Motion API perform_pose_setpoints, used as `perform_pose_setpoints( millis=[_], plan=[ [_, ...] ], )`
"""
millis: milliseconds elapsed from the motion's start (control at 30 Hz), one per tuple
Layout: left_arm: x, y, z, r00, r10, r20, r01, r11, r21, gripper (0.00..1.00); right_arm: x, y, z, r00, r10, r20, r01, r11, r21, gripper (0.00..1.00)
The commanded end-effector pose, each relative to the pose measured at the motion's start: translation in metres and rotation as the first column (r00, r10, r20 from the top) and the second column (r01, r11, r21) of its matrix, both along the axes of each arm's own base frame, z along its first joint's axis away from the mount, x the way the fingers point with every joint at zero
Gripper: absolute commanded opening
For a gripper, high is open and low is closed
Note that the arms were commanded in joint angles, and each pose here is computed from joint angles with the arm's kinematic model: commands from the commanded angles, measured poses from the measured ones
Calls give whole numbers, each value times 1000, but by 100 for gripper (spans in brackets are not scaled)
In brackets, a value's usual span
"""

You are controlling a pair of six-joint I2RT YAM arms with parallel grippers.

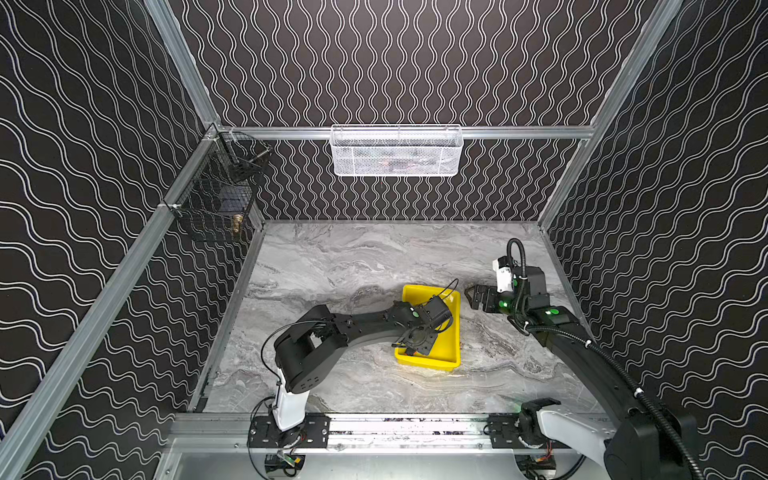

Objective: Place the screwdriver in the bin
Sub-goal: 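Lower the screwdriver into the yellow bin and open the left gripper, then raise the left gripper out of the bin while the right gripper moves nearer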

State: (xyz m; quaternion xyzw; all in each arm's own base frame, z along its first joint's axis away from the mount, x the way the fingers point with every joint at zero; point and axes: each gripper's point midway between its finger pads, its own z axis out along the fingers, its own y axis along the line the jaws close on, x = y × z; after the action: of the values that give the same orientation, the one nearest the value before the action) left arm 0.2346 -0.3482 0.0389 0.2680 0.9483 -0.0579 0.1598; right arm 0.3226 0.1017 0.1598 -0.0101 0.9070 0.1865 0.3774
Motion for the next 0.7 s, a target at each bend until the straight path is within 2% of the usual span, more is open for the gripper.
perform_pose_setpoints(
  millis=[0,233,400,533,667],
  plan=[
    [1,-2,1,1000,14,-6,-14,1000,-20,42,3,2,2,1000,-4,10,4,1000,17,99],
    [1,-3,-1,1000,23,-17,-24,999,-29,45,4,0,1,1000,-11,7,11,1000,5,99],
    [5,-6,14,1000,26,4,-26,998,-58,46,6,-2,0,1000,-19,10,19,1000,-2,99],
    [10,-9,39,999,18,48,-14,996,-87,54,7,-1,-4,1000,-19,-6,19,1000,0,99],
    [19,-5,70,993,22,113,-11,995,-98,69,10,1,-8,1000,-17,-25,17,1000,8,99]
  ],
)
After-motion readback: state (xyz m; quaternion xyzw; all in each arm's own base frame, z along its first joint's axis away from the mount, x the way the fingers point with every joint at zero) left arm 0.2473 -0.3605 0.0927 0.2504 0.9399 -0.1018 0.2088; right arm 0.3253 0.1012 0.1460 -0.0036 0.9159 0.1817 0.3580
